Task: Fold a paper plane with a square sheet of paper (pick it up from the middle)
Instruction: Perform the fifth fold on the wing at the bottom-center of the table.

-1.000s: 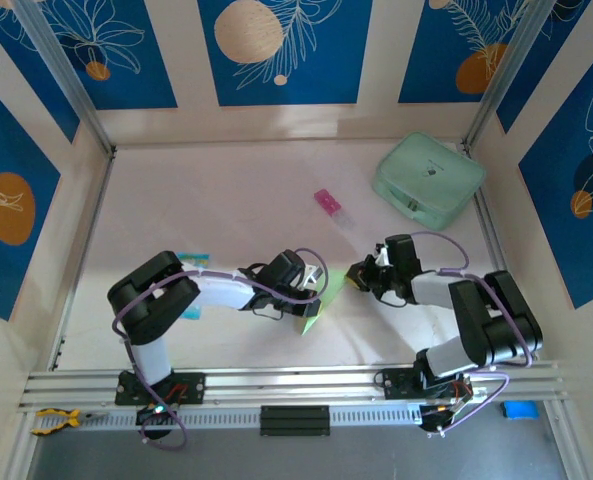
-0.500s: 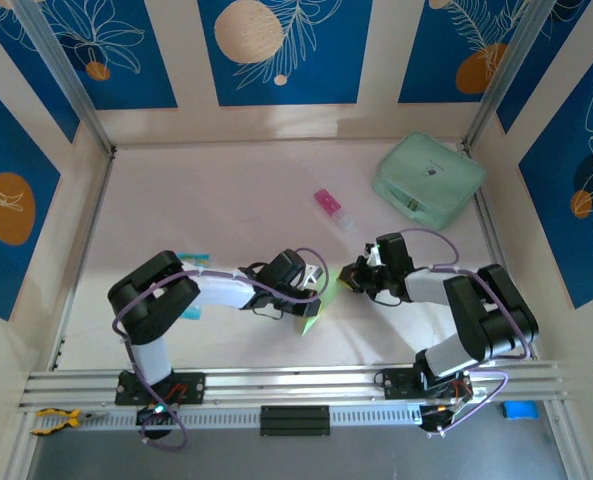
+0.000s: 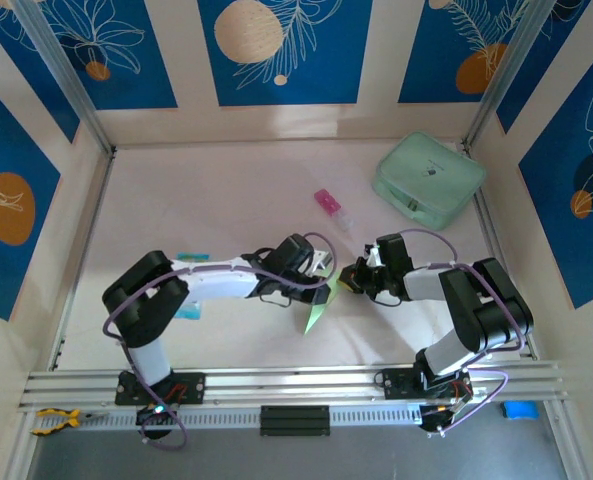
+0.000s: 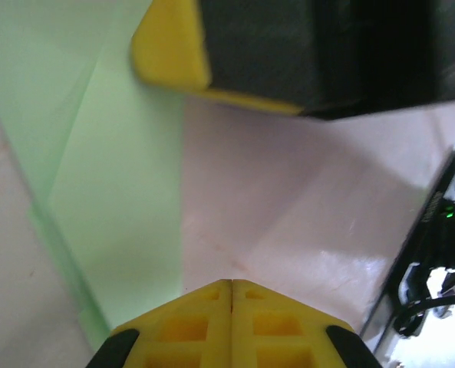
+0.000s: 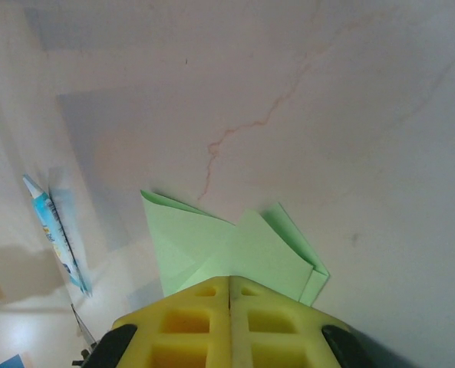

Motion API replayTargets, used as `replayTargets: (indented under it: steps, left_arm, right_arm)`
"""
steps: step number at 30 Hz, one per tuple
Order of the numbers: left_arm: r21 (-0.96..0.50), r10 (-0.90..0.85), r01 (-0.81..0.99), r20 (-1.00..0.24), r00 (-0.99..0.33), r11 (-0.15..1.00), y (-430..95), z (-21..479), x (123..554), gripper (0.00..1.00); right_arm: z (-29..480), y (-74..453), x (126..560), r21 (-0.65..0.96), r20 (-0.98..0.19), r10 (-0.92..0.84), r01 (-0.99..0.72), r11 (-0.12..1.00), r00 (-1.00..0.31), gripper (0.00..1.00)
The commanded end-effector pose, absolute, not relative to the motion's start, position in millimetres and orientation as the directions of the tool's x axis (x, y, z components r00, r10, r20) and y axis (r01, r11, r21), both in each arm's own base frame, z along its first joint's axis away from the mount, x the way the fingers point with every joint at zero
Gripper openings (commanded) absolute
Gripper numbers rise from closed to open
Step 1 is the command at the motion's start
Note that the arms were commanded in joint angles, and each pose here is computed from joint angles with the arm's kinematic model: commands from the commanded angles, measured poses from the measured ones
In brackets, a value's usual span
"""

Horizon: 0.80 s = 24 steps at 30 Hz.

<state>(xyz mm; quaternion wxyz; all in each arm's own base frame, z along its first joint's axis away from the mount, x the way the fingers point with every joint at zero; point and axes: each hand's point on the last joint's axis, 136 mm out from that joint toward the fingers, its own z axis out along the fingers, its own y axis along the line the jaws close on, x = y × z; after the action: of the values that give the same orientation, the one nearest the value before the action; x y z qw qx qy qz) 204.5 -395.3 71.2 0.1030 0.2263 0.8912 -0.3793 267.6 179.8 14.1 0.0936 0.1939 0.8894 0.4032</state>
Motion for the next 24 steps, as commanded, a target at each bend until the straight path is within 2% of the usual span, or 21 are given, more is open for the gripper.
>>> replayTargets:
  steps: [1,5,8,13,24]
  left_arm:
    - [-0.652,0.375,0.486,-0.314,-0.872,0.582,-405.8,62.9,201.1,0.08]
    - [-0.648,0.418,0.482,-0.266,-0.869,0.589,-412.3,45.9,195.4,0.09]
    - [-0.59,0.433,0.476,-0.226,-0.873,0.652,-398.3,24.1,193.3,0.08]
    - [-0.559,0.444,0.467,-0.188,-0.876,0.685,-376.0,6.7,180.8,0.07]
    - [-0.536,0.484,0.51,-0.204,-0.851,0.673,-360.0,14.7,170.2,0.08]
  right_arm:
    - [-6.0,166.9,254.7,0.693,0.023,0.438,0.33,0.641,-0.899,0.0]
    - [-7.4,165.4,252.5,0.689,0.027,0.44,0.336,0.643,-0.897,0.0]
    - [-8.8,164.6,250.7,0.685,0.03,0.44,0.34,0.645,-0.897,0.0]
    - [-11.7,162.2,248.6,0.676,0.033,0.442,0.346,0.651,-0.896,0.0]
    - [-12.9,160.0,247.8,0.671,0.039,0.447,0.355,0.651,-0.893,0.0]
